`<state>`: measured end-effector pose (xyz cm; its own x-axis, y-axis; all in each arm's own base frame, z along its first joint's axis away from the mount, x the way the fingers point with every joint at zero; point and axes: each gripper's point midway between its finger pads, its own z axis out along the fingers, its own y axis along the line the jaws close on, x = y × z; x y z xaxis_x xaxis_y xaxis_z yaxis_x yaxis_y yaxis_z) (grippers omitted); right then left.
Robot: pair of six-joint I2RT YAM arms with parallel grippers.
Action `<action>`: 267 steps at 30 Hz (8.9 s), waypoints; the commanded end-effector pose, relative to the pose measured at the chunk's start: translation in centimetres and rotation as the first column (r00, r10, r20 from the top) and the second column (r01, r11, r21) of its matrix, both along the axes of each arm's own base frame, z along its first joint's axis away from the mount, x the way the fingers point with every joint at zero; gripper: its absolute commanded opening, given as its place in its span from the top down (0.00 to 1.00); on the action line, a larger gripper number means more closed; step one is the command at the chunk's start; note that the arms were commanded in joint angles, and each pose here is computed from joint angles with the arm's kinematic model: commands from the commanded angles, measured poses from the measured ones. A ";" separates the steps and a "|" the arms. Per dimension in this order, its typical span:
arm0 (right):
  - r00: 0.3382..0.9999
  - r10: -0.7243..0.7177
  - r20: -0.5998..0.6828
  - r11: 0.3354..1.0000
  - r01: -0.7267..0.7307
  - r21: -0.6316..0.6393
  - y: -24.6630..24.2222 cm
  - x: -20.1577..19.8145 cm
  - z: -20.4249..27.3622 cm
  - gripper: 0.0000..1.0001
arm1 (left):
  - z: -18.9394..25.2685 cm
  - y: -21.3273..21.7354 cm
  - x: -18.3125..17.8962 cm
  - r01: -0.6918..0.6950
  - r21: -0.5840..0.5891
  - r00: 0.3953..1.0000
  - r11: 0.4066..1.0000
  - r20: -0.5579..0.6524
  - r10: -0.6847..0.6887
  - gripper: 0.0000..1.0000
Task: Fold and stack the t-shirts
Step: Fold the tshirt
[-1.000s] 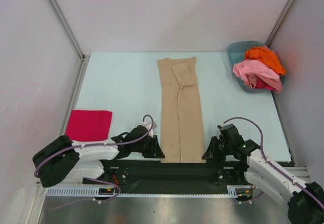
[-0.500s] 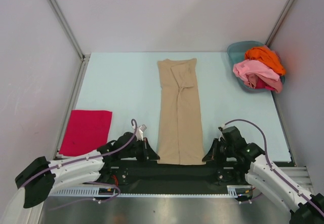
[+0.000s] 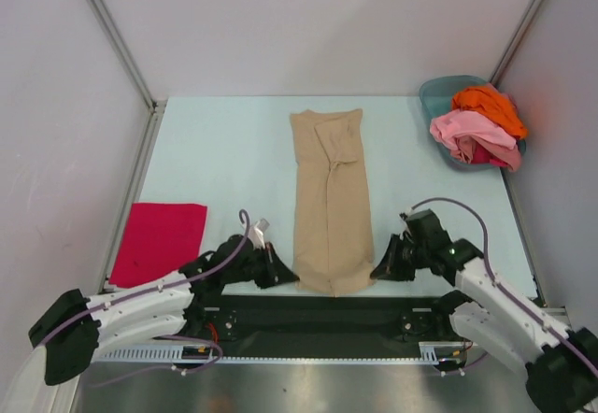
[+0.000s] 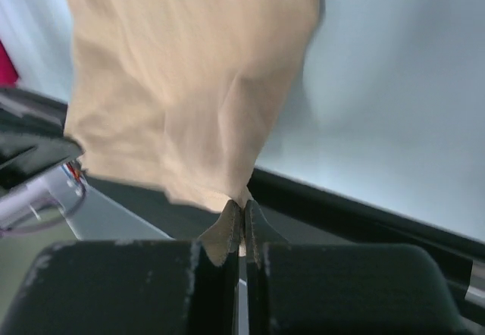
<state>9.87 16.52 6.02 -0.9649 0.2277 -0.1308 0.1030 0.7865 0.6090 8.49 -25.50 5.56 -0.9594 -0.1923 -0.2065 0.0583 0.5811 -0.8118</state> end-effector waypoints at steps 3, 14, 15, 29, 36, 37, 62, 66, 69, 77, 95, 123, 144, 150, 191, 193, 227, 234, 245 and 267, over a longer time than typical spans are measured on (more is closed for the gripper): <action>0.986 -0.039 0.159 0.999 0.036 0.019 0.8 9.7 3.6 1.00 | 7.2 0.2 9.6 -0.169 -0.076 0.967 0.983 0.178 0.180 1.00; 0.968 -0.082 0.239 0.997 0.079 0.022 1.0 24.9 5.2 1.00 | 8.5 -0.9 23.3 -0.187 -0.015 0.962 0.982 0.201 0.186 1.00; 0.967 -0.083 0.241 0.996 0.077 0.035 1.1 25.8 5.4 1.00 | 9.0 -1.0 24.2 -0.192 -0.027 0.959 0.981 0.207 0.194 1.00; 0.965 -0.103 0.243 0.993 0.086 0.083 -0.3 32.6 4.7 1.00 | 6.5 -0.4 29.7 -0.233 -0.031 0.962 0.972 0.138 0.235 1.00; 0.970 -0.088 0.225 0.991 0.062 0.116 -0.4 33.7 3.5 1.00 | 5.5 -0.5 31.6 -0.248 -0.037 0.962 0.968 0.112 0.251 1.00; 0.972 -0.081 0.218 0.991 0.055 0.123 -0.4 33.7 3.2 1.00 | 5.3 -0.4 31.7 -0.255 -0.033 0.960 0.966 0.110 0.257 1.00; 0.962 -0.135 0.237 0.990 0.124 0.063 -4.8 40.3 0.9 0.73 | 2.5 3.3 36.4 -0.285 0.227 0.951 0.931 0.191 0.245 0.62; 0.951 -0.129 0.281 0.989 0.145 -0.039 -7.2 39.4 4.2 0.54 | 6.4 5.5 34.6 -0.326 0.276 0.917 0.904 0.324 0.232 0.46; 0.942 -0.098 0.320 0.988 0.131 -0.083 -6.4 36.8 6.3 0.41 | 8.5 5.3 32.1 -0.310 0.246 0.907 0.918 0.365 0.209 0.46; 0.934 0.017 0.356 0.991 0.030 -0.128 -0.2 30.1 5.2 0.55 | 7.2 -3.1 26.7 -0.051 0.145 0.940 0.988 0.342 -0.002 0.56; 0.923 0.090 0.375 0.973 -0.002 -0.230 5.4 34.8 -1.7 0.66 | 0.6 -6.4 34.8 -0.087 0.196 0.968 0.977 0.248 0.037 0.62; 0.941 -0.041 0.335 0.996 0.064 -0.059 -1.5 25.4 1.5 0.30 | 5.3 -0.5 21.0 -0.009 0.008 0.936 1.000 0.353 0.005 0.39; 0.965 -0.010 0.262 0.999 0.024 -0.048 -1.8 20.4 -3.1 0.58 | -0.6 -2.1 20.4 -0.017 0.013 0.965 1.000 0.264 0.013 0.42; 0.976 -0.021 0.217 0.999 0.029 -0.032 -1.8 18.8 -3.9 0.88 | -1.2 -2.5 20.4 0.008 0.017 0.972 1.000 0.236 -0.012 0.51; 0.927 -0.013 0.375 0.981 0.085 -0.175 -2.2 34.0 -0.8 0.64 | -2.0 -1.0 33.5 -0.111 0.159 0.968 0.981 0.240 0.071 0.46; 0.923 -0.018 0.384 0.980 0.093 -0.177 -2.3 34.7 -0.7 0.65 | -1.8 -1.5 33.9 -0.110 0.135 0.969 0.985 0.233 0.076 0.47; 0.936 -0.202 0.290 0.955 0.254 -0.156 -5.2 22.3 1.7 0.20 | 4.3 0.7 20.5 -0.242 0.055 0.930 0.969 0.298 0.216 0.35; 0.830 -0.452 0.328 0.890 0.444 0.101 -4.4 15.8 1.7 0.23 | 1.9 1.4 13.7 -0.477 -0.205 0.862 0.855 0.082 0.500 0.28; 0.656 -0.742 0.142 0.667 0.697 0.263 -4.9 14.0 -1.2 0.35 | -1.1 -1.6 13.0 -0.648 -0.208 0.762 0.733 -0.194 0.618 0.35; 0.632 -0.772 0.075 0.636 0.761 0.128 -3.8 13.0 -4.6 0.42 | -5.8 -0.2 14.1 -0.776 -0.152 0.625 0.613 -0.320 0.712 0.57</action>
<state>23.64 13.76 3.28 -0.4309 0.8899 -0.1495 0.5125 0.3777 0.7711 22.72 -27.35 2.52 -0.5329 -0.8345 0.1400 -0.3984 0.1016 -0.9116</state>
